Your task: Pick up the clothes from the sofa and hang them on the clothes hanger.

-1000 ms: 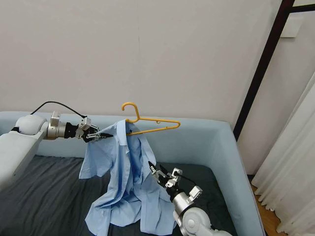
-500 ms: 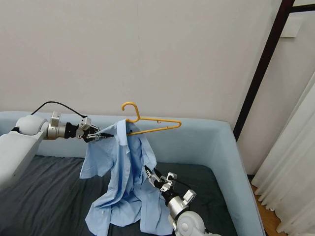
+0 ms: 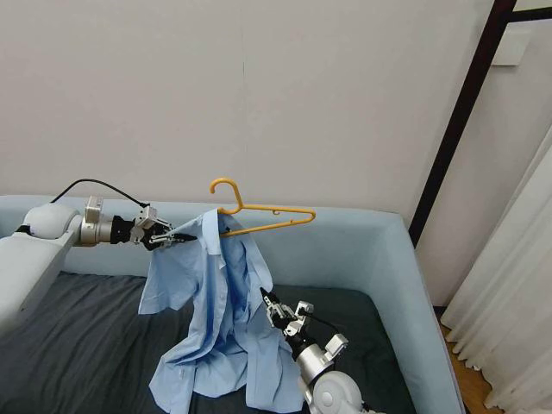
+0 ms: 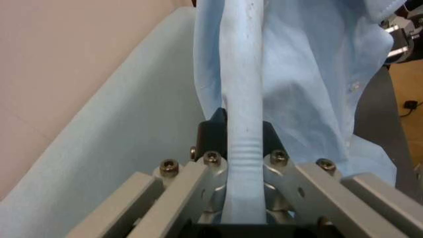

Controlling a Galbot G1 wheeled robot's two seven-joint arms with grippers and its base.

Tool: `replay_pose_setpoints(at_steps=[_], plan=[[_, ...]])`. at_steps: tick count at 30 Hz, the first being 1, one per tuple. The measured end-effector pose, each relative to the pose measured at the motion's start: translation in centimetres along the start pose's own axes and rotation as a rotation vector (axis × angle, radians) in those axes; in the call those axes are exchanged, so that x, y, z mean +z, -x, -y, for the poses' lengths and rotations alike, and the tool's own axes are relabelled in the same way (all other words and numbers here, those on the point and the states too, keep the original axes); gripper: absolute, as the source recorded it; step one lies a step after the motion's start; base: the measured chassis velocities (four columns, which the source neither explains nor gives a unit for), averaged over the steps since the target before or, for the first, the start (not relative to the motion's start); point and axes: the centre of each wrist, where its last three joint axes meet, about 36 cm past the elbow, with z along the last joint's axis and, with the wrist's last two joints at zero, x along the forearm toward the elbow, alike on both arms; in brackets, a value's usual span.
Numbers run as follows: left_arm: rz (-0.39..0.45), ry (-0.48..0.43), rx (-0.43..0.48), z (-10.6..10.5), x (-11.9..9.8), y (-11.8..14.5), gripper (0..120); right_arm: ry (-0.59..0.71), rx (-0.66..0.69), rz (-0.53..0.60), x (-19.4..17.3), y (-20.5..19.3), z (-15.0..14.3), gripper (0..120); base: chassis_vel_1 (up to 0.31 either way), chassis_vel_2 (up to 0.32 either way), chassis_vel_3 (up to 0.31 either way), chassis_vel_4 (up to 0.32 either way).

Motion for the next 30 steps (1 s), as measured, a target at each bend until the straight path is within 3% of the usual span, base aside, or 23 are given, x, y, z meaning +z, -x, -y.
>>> replay_pose_setpoints(at_steps=[6,12,16,19,30], plan=[[-0.001,0.001,-0.002,0.0,0.0,-0.1,2,0.011,-0.019,0.037,-1.3,-0.1,0.1,0,0.0,0.0,0.0,0.0],[0.012,0.009,-0.01,0.0,0.2,-0.4,2,0.022,-0.021,0.13,-5.5,1.2,-0.1,0,0.0,0.0,0.0,0.0],[0.057,0.014,-0.009,-0.1,0.4,0.0,2,-0.057,0.042,0.203,-13.0,3.8,0.0,0,0.0,0.0,0.0,0.0],[0.058,0.015,0.007,-0.2,0.3,0.1,2,-0.11,0.074,0.221,-15.8,4.7,-0.2,0,0.0,0.0,0.0,0.0],[0.029,0.032,-0.016,-1.1,-0.2,1.2,2,-0.27,-0.006,0.261,-21.1,5.0,-0.9,0,0.0,0.0,0.0,0.0]])
